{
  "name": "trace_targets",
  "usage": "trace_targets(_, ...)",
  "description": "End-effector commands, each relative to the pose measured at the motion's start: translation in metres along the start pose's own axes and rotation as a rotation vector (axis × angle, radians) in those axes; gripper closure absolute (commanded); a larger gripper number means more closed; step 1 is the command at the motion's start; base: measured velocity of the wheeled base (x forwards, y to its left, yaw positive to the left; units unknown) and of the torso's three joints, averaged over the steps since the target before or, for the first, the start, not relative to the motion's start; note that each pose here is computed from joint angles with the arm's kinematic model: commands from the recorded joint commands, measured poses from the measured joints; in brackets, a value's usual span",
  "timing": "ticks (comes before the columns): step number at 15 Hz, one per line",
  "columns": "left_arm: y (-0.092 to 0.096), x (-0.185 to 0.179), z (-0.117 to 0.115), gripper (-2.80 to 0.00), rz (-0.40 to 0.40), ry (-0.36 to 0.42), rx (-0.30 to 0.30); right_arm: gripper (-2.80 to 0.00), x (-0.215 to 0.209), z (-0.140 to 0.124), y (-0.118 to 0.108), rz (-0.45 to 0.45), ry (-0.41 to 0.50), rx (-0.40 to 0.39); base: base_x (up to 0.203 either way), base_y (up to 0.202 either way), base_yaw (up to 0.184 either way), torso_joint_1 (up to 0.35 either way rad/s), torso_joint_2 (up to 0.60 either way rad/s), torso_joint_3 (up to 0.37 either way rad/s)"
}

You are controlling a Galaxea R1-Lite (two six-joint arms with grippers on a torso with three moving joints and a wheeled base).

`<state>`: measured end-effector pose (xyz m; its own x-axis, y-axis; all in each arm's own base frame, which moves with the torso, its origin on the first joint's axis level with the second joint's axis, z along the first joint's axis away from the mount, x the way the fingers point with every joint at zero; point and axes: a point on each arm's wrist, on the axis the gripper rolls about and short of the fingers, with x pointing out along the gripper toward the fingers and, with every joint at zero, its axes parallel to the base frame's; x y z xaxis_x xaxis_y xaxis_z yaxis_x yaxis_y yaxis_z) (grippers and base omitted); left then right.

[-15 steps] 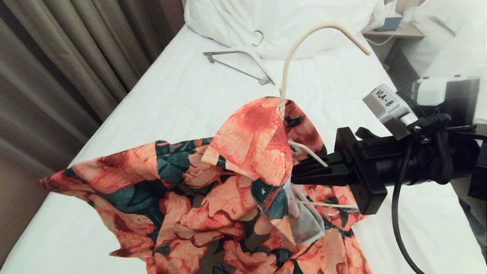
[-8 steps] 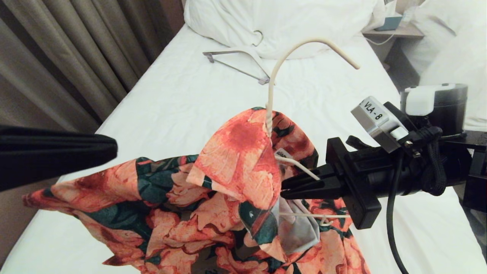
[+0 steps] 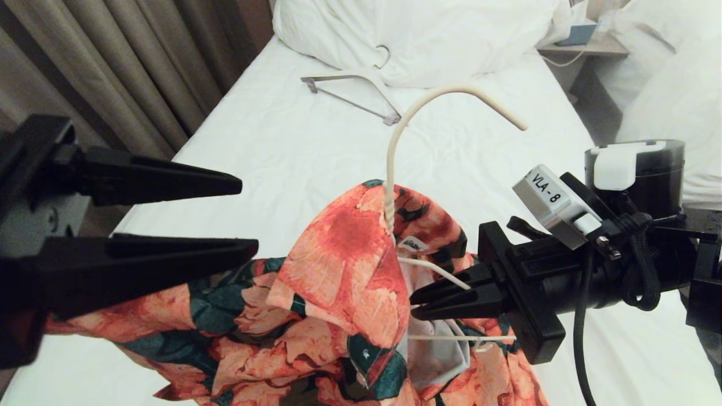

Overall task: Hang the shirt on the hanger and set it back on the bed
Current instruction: Hook the other side of the shirt onto the hanger

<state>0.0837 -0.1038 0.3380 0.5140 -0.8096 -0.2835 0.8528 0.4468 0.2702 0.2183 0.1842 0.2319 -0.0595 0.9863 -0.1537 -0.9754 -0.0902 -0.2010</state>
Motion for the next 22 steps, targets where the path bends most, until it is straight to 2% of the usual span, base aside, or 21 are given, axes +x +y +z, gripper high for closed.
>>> trace_targets(1, -0.001, 0.007, -0.008, -2.80, -0.011, 0.039, -0.003, 0.00, 0.002, 0.002, 0.002, 0.013, -0.007, -0.009, 0.000, 0.000, 0.000, 0.000, 0.00, 0.000)
trace_targets(8, -0.002, 0.025, -0.016, -2.80, -0.036, 0.092, -0.013, 0.00, -0.003, 0.007, 0.010, 0.015, -0.015, -0.021, 0.000, 0.000, 0.000, 0.000, 0.00, 0.000)
trace_targets(14, -0.005, 0.050, -0.019, -2.80, -0.049, 0.051, -0.036, 0.00, -0.006, 0.010, 0.014, 0.013, -0.020, -0.028, 0.000, 0.000, 0.000, 0.000, 0.00, 0.000)
trace_targets(17, -0.010, 0.054, -0.019, -2.80, -0.080, 0.056, -0.052, 0.00, -0.007, 0.009, 0.014, 0.011, -0.020, -0.028, 0.000, 0.000, 0.000, 0.000, 0.00, 0.000)
trace_targets(22, -0.012, 0.057, -0.022, -2.80, -0.087, 0.071, -0.057, 0.00, -0.006, 0.010, 0.014, 0.012, -0.021, -0.030, 0.000, 0.000, 0.000, 0.000, 0.00, 0.000)
